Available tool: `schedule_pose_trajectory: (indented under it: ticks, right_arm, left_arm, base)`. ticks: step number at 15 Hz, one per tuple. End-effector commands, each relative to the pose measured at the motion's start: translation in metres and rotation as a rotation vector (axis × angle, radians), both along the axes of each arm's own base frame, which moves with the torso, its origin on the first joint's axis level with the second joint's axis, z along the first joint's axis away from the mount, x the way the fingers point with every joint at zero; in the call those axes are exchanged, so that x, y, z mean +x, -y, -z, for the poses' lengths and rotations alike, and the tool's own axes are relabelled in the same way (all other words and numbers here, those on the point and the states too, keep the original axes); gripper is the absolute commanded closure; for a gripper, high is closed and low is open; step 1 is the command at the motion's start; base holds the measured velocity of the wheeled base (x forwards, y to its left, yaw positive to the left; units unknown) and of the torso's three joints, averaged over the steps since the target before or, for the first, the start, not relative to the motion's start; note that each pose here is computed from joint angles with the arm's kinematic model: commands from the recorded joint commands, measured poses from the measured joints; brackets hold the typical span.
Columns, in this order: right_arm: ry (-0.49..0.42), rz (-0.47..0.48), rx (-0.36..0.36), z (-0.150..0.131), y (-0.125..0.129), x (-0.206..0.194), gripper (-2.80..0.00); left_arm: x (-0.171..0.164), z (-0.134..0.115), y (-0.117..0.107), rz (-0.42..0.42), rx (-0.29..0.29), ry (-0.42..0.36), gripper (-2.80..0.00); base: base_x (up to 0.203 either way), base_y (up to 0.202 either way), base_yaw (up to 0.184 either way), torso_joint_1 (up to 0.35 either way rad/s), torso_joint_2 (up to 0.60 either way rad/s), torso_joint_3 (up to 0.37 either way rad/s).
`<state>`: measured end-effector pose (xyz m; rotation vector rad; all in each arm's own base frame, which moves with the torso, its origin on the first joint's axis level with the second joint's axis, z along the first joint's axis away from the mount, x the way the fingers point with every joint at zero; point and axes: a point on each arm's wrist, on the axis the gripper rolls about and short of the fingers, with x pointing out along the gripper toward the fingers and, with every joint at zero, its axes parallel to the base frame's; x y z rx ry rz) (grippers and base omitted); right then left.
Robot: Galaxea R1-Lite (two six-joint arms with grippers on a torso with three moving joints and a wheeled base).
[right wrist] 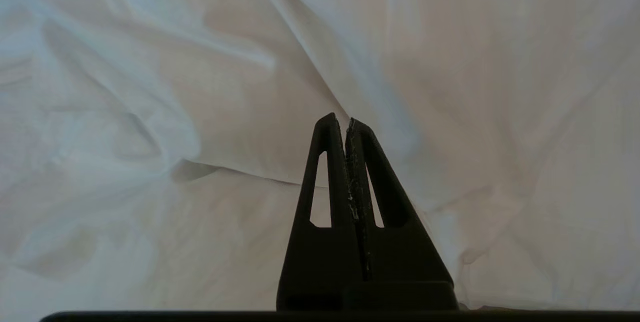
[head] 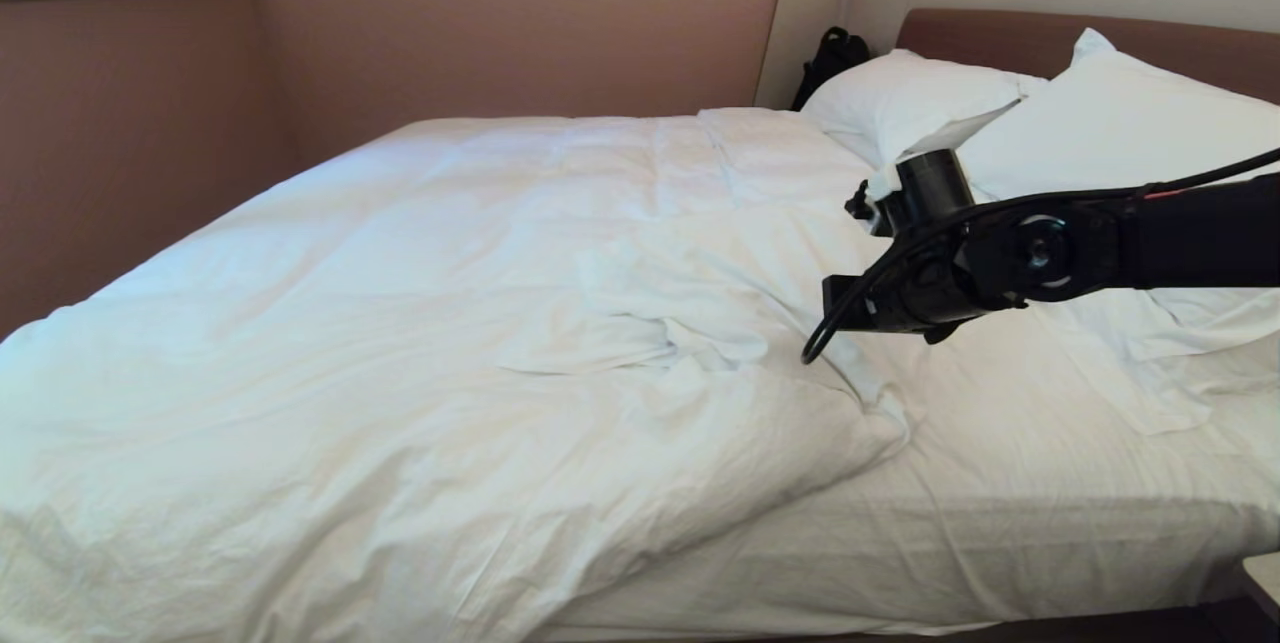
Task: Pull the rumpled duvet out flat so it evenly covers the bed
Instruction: Flatten the corners of the folded blanket
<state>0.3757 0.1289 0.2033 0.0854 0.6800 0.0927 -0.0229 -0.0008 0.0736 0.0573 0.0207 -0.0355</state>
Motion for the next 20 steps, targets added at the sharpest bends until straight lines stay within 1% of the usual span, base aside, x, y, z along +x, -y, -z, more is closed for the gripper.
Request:
schedule_pose_trajectory:
  ticks: [1, 3, 6, 9, 10, 12, 14, 17, 18, 20]
  right_arm:
    - [-0.022, 0.016, -0.005, 0.012, 0.003, 0.010, 0.00]
    - [-0.006, 0.024, 0.001, 0.014, 0.005, 0.013, 0.00]
    - [-0.007, 0.014, 0.005, 0.015, 0.005, 0.013, 0.00]
    - [-0.010, 0.001, -0.008, 0.017, 0.006, 0.012, 0.00]
    - [0.004, -0.006, -0.012, 0.018, 0.006, 0.012, -2.80]
    - [0.030, -0.020, -0.025, 0.020, 0.006, 0.012, -2.80]
    - [0.034, -0.047, -0.060, 0.025, 0.006, 0.011, -2.80]
    - [0.091, -0.073, -0.100, 0.036, 0.010, 0.016, -2.80]
    - [0.123, -0.081, -0.109, 0.039, 0.012, 0.018, -2.80]
    - [0.166, -0.100, -0.103, 0.042, 0.013, 0.019, -2.80]
  left_arm:
    - [0.000, 0.000, 0.000, 0.000, 0.001, 0.000, 0.00]
    - [0.000, 0.000, 0.000, 0.000, 0.001, 0.000, 0.00]
    - [0.000, 0.000, 0.000, 0.000, 0.001, 0.000, 0.00]
    - [0.000, 0.000, 0.000, 0.000, 0.001, 0.000, 0.00]
    - [0.000, 0.000, 0.000, 0.000, 0.001, 0.000, 0.00]
    - [0.000, 0.000, 0.000, 0.000, 0.001, -0.001, 0.00]
    - [0.000, 0.000, 0.000, 0.000, 0.001, 0.000, 0.00]
    - [0.000, 0.000, 0.000, 0.000, 0.001, 0.000, 0.00]
    - [0.000, 0.000, 0.000, 0.000, 0.001, 0.000, 0.00]
    - [0.000, 0.000, 0.000, 0.000, 0.001, 0.000, 0.00]
  base:
    - [0.000, 0.000, 0.000, 0.000, 0.00, 0.000]
    - [0.000, 0.000, 0.000, 0.000, 0.00, 0.000]
    - [0.000, 0.000, 0.000, 0.000, 0.00, 0.000]
    - [0.000, 0.000, 0.000, 0.000, 0.00, 0.000]
    - [0.000, 0.000, 0.000, 0.000, 0.00, 0.000]
    - [0.000, 0.000, 0.000, 0.000, 0.00, 0.000]
    - [0.000, 0.000, 0.000, 0.000, 0.00, 0.000]
    - [0.000, 0.000, 0.000, 0.000, 0.00, 0.000]
    - [0.000, 0.000, 0.000, 0.000, 0.00, 0.000]
    - [0.000, 0.000, 0.000, 0.000, 0.00, 0.000]
